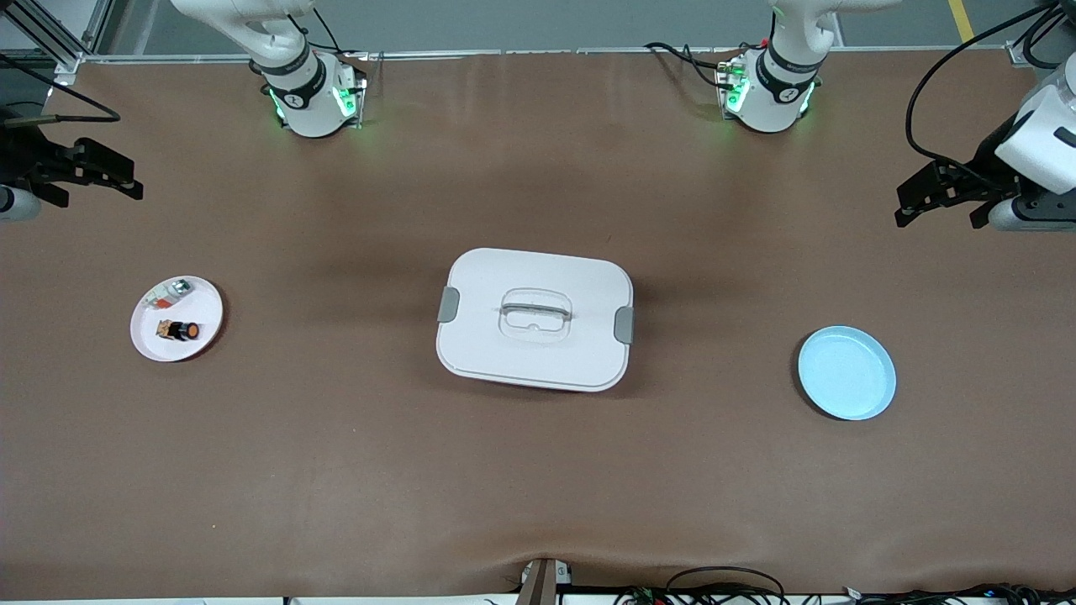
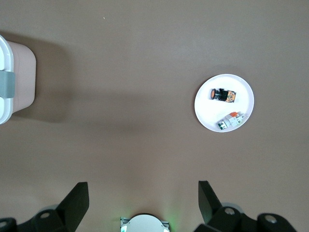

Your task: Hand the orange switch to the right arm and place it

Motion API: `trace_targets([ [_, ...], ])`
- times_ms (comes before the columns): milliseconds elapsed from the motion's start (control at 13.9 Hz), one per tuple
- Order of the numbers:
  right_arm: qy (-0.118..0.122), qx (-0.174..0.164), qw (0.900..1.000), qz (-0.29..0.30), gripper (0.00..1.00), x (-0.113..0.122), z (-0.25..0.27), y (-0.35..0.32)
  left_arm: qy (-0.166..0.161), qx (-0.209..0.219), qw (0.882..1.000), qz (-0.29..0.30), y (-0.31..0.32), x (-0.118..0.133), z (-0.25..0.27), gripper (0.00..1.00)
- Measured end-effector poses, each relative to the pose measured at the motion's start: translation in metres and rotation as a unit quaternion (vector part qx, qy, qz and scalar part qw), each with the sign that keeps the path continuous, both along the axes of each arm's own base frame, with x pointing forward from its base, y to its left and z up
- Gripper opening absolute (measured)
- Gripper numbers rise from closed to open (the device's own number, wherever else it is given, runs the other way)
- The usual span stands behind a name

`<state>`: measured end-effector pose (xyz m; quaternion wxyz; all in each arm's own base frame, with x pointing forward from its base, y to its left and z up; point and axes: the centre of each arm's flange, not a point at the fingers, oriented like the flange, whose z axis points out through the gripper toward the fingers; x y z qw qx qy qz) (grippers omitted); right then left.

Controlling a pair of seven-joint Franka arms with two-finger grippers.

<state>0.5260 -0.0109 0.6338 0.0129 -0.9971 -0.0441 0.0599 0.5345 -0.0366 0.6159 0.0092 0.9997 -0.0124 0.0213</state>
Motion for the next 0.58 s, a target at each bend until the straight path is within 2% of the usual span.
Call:
trace_targets([
  [576,-0.011,0.000,1.000,-0.004,1.00,-0.0033,0.0025,-0.0043,0.001,0.000,1.000,0.001,0.0008,0.0008,-0.0014,1.00],
])
